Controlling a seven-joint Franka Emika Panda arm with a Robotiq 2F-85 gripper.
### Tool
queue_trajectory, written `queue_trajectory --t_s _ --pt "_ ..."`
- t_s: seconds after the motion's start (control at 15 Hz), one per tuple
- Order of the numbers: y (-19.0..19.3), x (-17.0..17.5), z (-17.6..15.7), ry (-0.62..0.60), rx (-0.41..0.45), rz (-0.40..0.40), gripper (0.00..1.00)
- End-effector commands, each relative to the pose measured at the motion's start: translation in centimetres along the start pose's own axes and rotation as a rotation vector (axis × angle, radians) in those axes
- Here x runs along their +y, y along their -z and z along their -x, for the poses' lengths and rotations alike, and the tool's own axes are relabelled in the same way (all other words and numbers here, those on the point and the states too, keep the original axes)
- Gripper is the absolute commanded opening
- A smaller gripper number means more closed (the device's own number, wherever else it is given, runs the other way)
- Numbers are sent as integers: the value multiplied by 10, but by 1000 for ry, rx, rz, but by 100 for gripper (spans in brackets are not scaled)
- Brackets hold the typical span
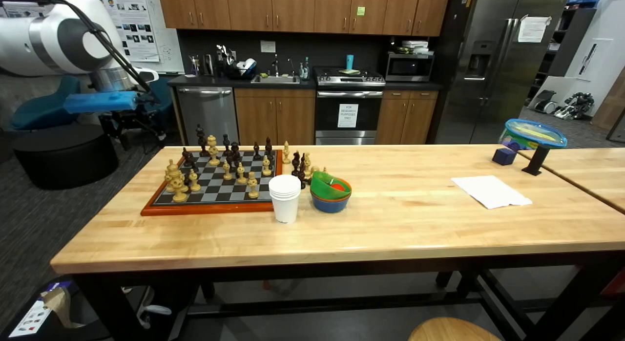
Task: Shift the chess piece to the next box on the left
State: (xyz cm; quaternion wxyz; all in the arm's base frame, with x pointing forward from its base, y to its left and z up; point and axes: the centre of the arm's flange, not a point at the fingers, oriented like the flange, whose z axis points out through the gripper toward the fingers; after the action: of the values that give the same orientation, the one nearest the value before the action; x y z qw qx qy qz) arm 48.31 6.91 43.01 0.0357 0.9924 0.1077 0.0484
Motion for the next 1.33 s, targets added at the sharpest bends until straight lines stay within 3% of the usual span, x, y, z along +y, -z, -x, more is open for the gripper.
queue_trajectory --t_s 0.0,0.67,1.27 --pt "-11 5 -8 31 -18 8 100" --pt "-62 24 -27 61 -75 -40 100" --pt "-77 33 -28 35 -114 -76 100"
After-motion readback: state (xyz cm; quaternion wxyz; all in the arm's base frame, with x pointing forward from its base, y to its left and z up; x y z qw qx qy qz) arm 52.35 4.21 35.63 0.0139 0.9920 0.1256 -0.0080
